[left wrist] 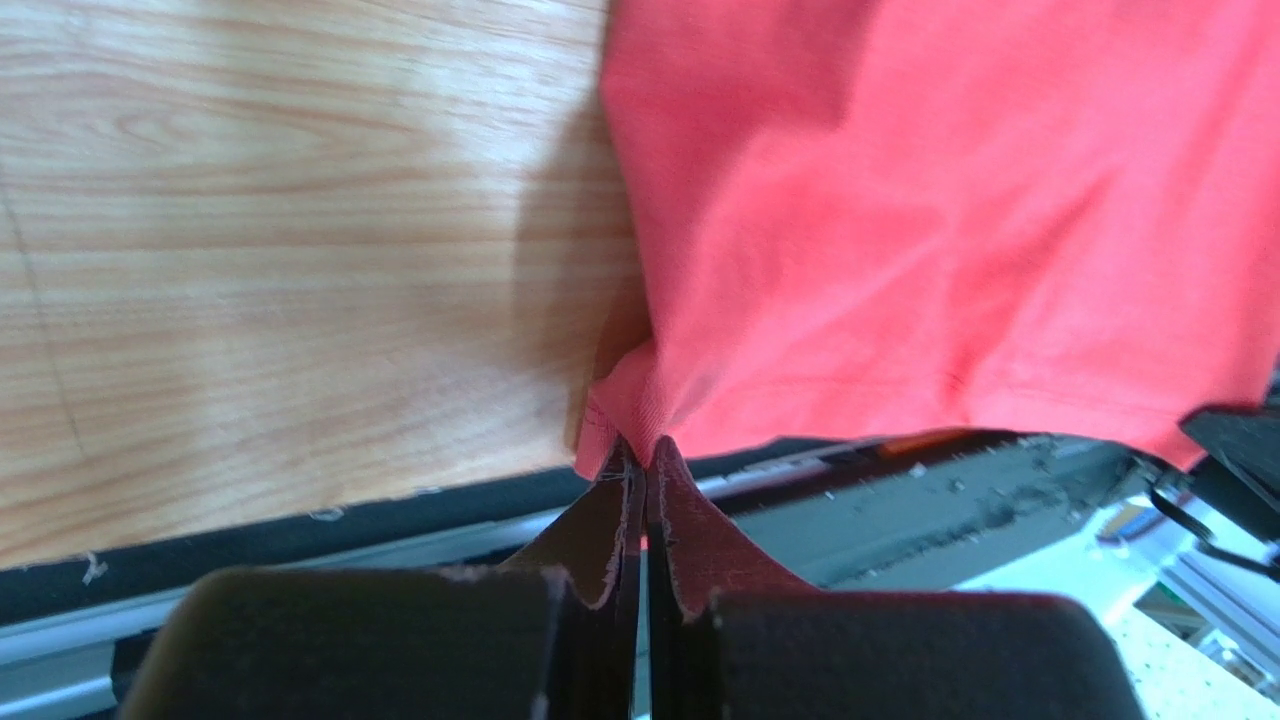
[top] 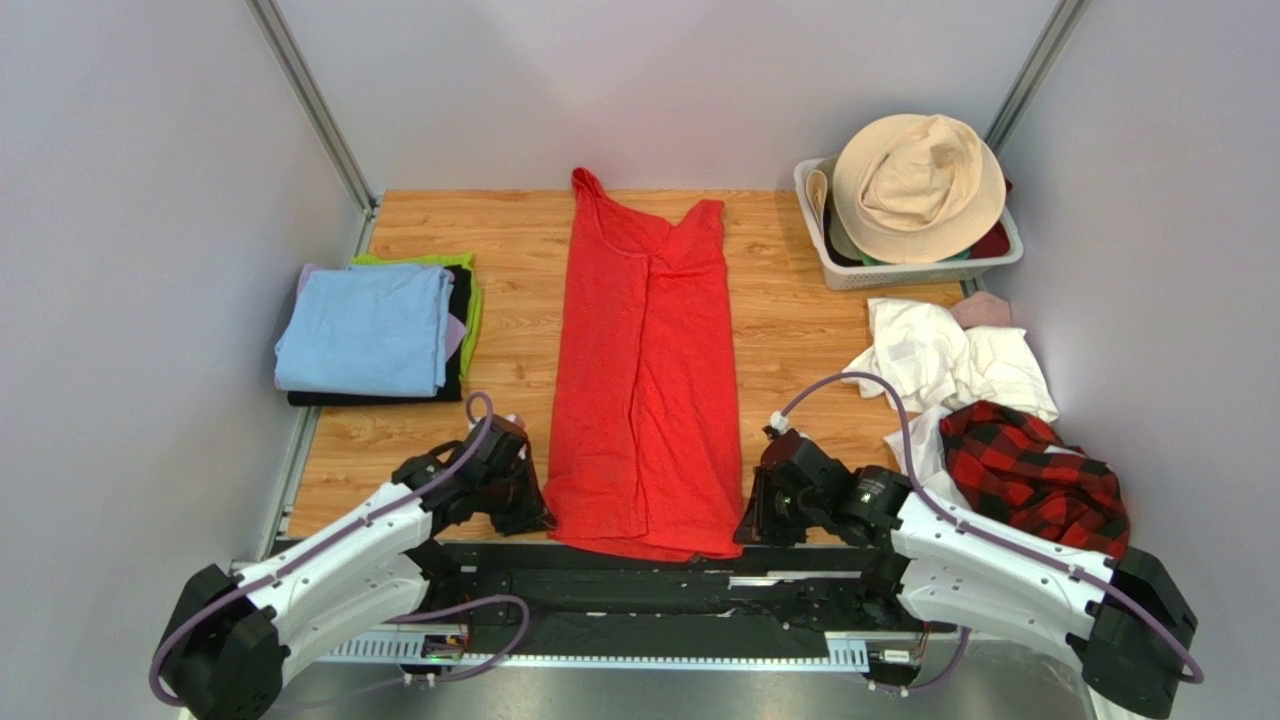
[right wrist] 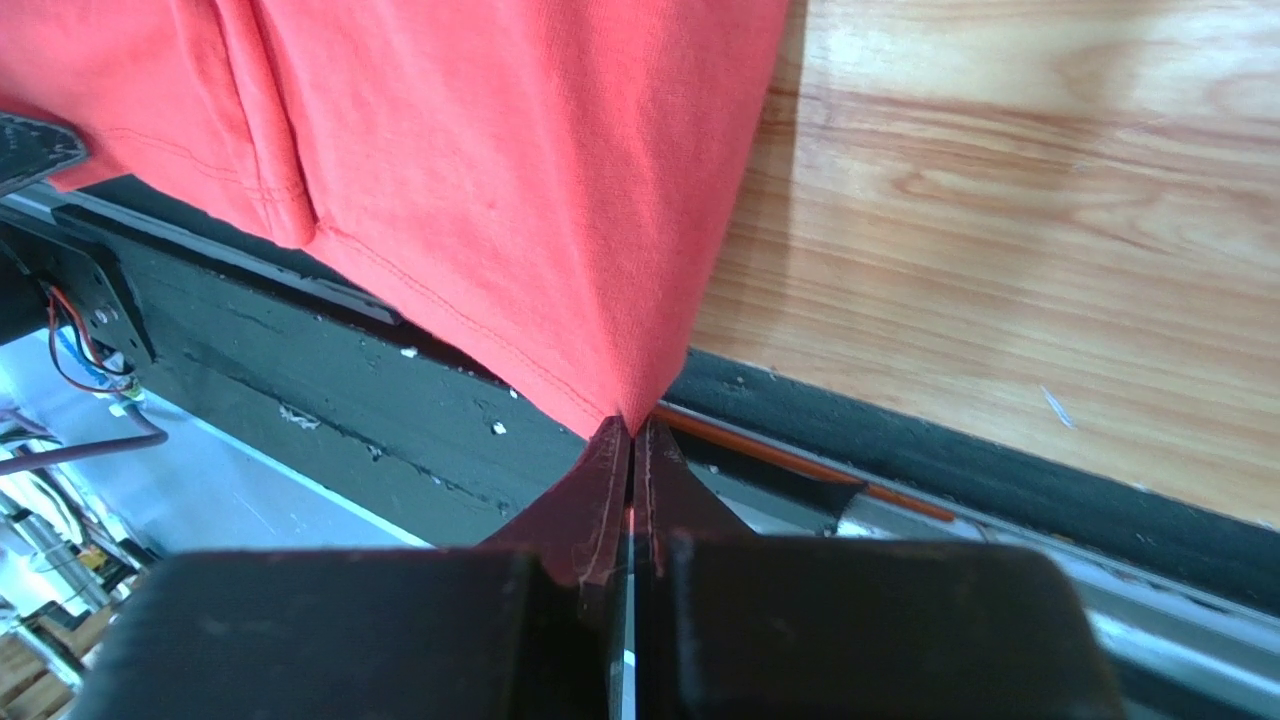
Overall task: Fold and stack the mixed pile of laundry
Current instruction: Fold the tank top at the center of the board.
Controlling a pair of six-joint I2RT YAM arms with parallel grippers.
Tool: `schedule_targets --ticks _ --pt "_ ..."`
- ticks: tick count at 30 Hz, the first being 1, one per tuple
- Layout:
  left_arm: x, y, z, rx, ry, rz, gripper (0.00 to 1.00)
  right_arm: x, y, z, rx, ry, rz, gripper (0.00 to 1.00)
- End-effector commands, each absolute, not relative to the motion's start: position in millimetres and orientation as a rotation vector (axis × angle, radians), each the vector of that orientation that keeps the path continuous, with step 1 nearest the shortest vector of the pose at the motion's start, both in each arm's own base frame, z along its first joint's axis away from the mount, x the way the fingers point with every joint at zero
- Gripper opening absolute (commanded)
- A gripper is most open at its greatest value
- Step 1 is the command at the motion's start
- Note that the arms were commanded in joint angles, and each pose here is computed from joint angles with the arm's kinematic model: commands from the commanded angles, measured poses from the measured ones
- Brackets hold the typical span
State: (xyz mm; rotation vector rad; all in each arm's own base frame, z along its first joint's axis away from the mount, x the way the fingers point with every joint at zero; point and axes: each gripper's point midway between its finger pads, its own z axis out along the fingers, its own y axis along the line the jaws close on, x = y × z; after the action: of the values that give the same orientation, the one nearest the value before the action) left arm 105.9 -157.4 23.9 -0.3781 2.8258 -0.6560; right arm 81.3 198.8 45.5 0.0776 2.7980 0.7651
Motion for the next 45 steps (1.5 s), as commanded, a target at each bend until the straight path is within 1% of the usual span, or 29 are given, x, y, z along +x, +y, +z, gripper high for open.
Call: schedule_targets --ticks 1,6,14,19,25,29,32,33,35,36,38,40,41,42,45 --pt "107 -170 56 -0.342 2.78 -0.776 0.0 90 195 72 0.056 2.736 0.74 0.0" --pt "93 -180 66 -0.319 2.832 -0.889 0.0 90 181 82 0.076 2.705 0.711 0.0" --pt "85 -178 89 -0.297 2.806 -0.941 0.0 80 163 66 0.129 2.737 0.664 0.0" --pt "74 -176 73 -0.292 2.872 -0.933 0.0 76 162 57 0.147 2.757 0.672 0.0" --pt "86 -186 74 -0.29 2.814 -0.991 0.0 91 171 70 0.091 2.723 0.665 0.0" --pt "106 -201 94 -0.267 2.755 -1.038 0.0 122 183 101 0.047 2.658 0.692 0.0" --pt "127 -207 109 -0.247 2.724 -1.044 0.0 146 186 112 0.045 2.64 0.704 0.0" --pt "143 -206 120 -0.243 2.68 -1.051 0.0 156 191 123 0.04 2.624 0.738 0.0" --pt "157 -206 125 -0.247 2.673 -1.055 0.0 178 189 134 0.078 2.597 0.749 0.0" --pt "174 -202 137 -0.252 2.622 -1.052 0.0 189 195 149 0.043 2.558 0.791 0.0" --pt "192 -200 140 -0.262 2.609 -1.046 0.0 208 193 147 0.064 2.58 0.769 0.0" --pt "216 -196 156 -0.25 2.558 -1.029 0.0 228 199 150 0.039 2.591 0.752 0.0" --pt "225 -196 150 -0.262 2.582 -1.006 0.0 237 198 150 0.05 2.592 0.745 0.0" --pt "239 -193 158 -0.255 2.552 -0.992 0.0 244 200 151 0.042 2.591 0.742 0.0" --pt "268 -186 153 -0.305 2.54 -0.967 0.0 271 204 152 0.066 2.6 0.738 0.0"
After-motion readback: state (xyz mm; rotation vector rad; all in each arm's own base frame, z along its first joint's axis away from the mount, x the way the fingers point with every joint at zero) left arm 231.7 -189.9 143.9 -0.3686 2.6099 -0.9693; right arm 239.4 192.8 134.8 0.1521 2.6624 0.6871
